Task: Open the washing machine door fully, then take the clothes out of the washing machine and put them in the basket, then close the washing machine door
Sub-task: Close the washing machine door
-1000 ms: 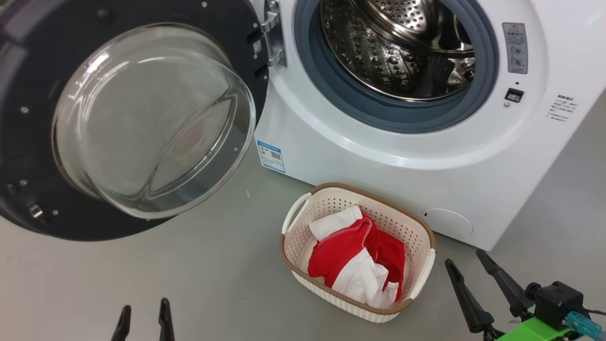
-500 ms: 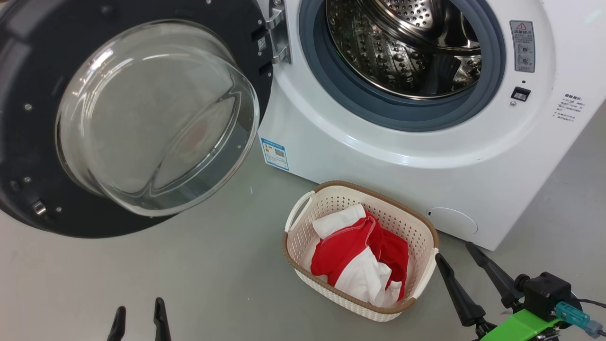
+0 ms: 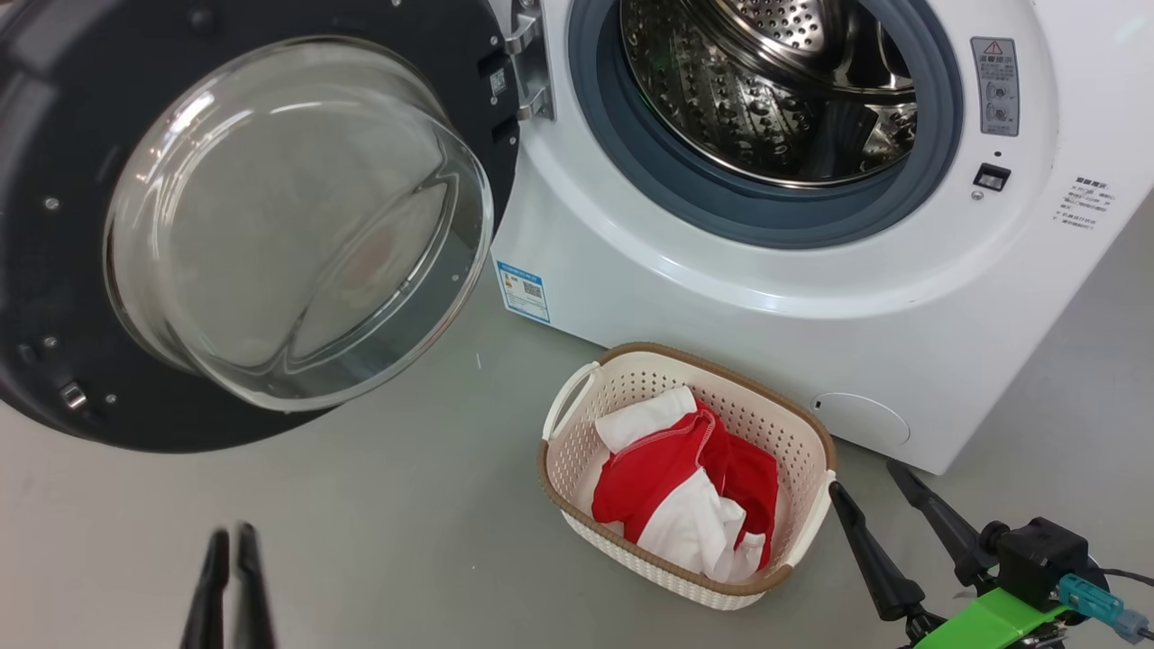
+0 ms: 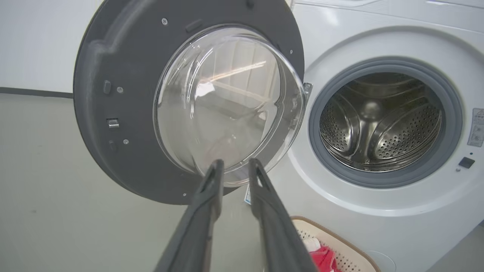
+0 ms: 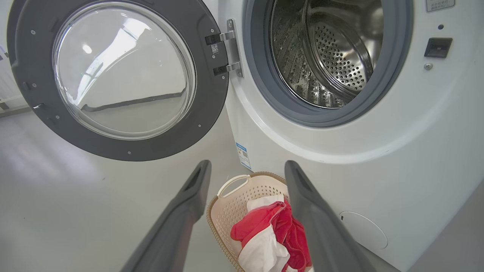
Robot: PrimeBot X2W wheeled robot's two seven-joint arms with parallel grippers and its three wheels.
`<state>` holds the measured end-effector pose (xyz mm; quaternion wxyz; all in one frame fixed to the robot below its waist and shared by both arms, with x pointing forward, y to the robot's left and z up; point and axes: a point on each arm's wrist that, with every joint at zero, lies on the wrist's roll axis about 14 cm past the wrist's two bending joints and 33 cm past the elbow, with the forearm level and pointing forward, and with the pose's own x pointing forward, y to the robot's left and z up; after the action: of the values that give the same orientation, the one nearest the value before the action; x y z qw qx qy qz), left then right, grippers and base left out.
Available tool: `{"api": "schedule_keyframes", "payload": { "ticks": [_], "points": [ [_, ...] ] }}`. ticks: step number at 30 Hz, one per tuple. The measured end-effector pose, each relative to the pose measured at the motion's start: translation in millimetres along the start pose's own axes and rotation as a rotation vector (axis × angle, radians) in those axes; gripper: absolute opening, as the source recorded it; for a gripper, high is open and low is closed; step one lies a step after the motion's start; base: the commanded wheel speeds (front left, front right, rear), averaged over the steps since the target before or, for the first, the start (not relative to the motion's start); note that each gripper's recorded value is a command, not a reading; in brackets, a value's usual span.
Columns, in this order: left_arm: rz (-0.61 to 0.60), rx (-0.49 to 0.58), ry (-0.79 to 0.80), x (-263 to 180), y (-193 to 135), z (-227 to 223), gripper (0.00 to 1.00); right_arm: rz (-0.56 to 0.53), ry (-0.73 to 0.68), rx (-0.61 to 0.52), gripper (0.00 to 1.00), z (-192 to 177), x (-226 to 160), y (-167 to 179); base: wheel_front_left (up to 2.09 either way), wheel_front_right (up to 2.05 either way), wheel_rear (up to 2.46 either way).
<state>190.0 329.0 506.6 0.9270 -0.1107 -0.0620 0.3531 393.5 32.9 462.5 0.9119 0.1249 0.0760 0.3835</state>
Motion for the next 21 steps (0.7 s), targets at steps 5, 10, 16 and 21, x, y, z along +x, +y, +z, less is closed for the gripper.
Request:
{"api": "schedule_keyframes", "payload": {
  "ticks": [5,10,16,21],
  "points": [
    [-0.029,-0.011,-0.193,27,-3,59,0.00,-0.003,0.004,0.007,1.00,-2,1,-2,0.00,0.00,0.00],
    [-0.051,-0.010,-0.389,48,-1,121,0.00,-0.016,0.001,0.012,1.00,-3,1,-7,0.00,0.00,0.00],
    [-0.012,-0.062,-0.617,78,27,197,0.00,-0.028,-0.008,0.018,1.00,-1,1,-12,0.00,0.00,0.00],
    [0.050,-0.103,-0.699,110,53,237,0.00,-0.036,0.001,0.024,1.00,-6,0,-17,0.00,0.00,0.00]
  ]
}}
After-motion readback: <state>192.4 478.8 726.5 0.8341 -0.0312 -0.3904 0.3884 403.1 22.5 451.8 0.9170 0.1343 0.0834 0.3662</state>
